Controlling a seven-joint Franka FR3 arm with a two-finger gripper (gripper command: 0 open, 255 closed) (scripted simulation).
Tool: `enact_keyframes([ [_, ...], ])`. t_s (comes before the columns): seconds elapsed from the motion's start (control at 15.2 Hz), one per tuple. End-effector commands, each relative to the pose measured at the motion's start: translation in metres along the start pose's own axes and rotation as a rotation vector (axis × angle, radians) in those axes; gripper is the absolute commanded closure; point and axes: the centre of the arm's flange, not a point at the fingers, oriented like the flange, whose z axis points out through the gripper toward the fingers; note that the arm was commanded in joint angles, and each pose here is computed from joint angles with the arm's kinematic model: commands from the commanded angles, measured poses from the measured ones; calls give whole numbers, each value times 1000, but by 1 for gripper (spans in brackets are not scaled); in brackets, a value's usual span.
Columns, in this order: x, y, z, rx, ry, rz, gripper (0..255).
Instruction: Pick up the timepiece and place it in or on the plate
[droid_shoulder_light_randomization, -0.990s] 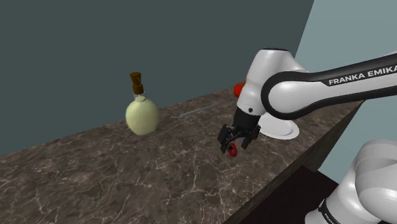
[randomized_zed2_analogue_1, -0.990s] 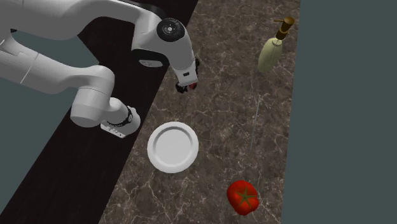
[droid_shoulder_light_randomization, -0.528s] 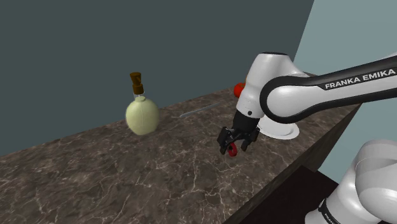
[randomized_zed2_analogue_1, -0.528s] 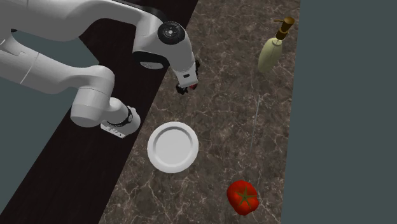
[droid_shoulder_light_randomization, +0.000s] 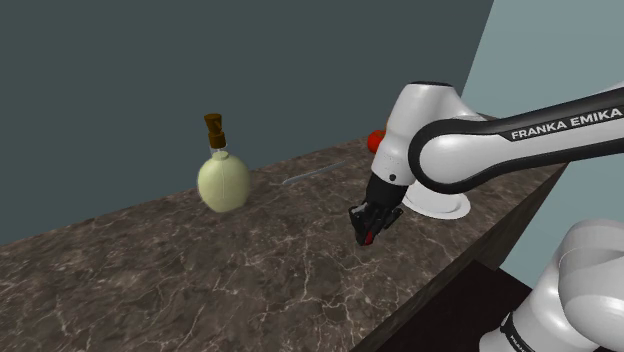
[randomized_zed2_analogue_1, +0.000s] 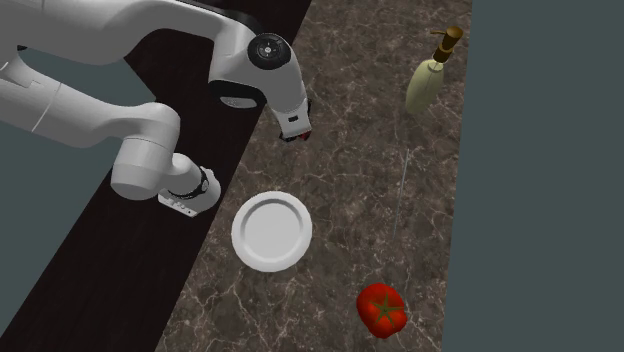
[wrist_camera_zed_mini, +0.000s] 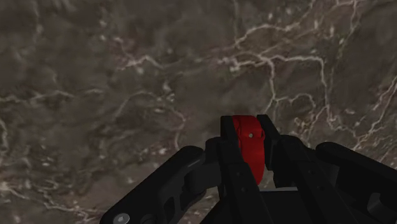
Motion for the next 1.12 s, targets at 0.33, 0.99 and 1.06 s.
enact_keyframes([
  [0.33, 0, -3, -15, -1, -1, 1, 255],
  [0.99, 1, -14, -67, -1, -1, 1, 255],
  [1.06, 1, -15, -72, -1, -1, 1, 255],
])
